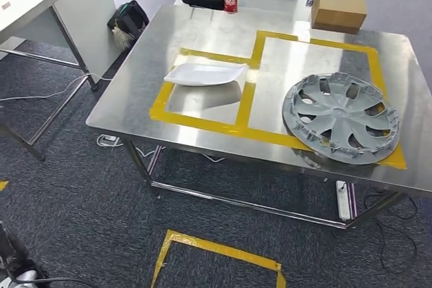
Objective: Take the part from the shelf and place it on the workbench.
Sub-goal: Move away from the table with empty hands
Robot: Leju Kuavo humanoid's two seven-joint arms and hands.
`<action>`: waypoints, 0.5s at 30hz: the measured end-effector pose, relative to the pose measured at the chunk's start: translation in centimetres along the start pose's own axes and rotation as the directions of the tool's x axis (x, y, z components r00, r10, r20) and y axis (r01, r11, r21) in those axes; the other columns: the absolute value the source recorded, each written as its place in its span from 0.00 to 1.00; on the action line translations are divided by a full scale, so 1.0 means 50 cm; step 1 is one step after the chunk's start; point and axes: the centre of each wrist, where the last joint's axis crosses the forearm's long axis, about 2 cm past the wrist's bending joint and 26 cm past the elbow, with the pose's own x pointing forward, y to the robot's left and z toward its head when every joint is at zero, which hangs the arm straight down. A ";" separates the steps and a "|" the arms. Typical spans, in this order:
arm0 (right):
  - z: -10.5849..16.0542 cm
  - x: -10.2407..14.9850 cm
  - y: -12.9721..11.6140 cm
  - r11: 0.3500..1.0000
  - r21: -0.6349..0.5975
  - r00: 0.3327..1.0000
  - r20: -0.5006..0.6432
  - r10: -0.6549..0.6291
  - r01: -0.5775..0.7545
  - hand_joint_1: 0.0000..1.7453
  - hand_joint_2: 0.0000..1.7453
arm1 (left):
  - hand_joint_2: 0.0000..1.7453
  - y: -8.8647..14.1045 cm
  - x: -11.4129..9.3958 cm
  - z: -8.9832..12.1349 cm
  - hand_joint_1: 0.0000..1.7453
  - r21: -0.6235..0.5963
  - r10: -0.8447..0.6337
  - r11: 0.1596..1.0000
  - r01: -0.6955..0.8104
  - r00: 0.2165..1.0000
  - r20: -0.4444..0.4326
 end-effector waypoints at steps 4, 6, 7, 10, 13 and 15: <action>0.004 -0.009 0.001 1.000 -0.001 1.000 -0.010 0.011 -0.011 0.00 0.00 | 0.00 0.007 -0.038 0.036 0.00 -0.009 -0.056 0.998 0.056 0.992 -0.115; 0.005 -0.010 0.001 1.000 -0.002 1.000 -0.012 0.013 -0.013 0.00 0.00 | 0.00 0.013 -0.062 0.065 0.00 -0.036 -0.080 0.997 0.074 0.979 -0.188; 0.004 -0.010 0.001 1.000 -0.003 1.000 -0.012 0.013 -0.013 0.00 0.00 | 0.00 0.017 -0.074 0.082 0.00 -0.053 -0.092 0.995 0.081 0.969 -0.229; 0.003 -0.007 -0.001 1.000 -0.008 1.000 -0.008 0.015 -0.015 0.00 0.00 | 0.00 0.022 -0.101 0.128 0.00 -0.104 -0.113 0.991 0.082 0.936 -0.334; 0.002 -0.004 -0.001 1.000 -0.011 1.000 -0.005 0.018 -0.018 0.00 0.00 | 0.00 0.028 -0.120 0.162 0.00 -0.152 -0.139 0.985 0.082 0.898 -0.417; 0.001 -0.003 0.000 1.000 -0.010 1.000 -0.005 0.019 -0.019 0.00 0.00 | 0.00 0.038 -0.135 0.190 0.00 -0.192 -0.175 0.977 0.093 0.865 -0.470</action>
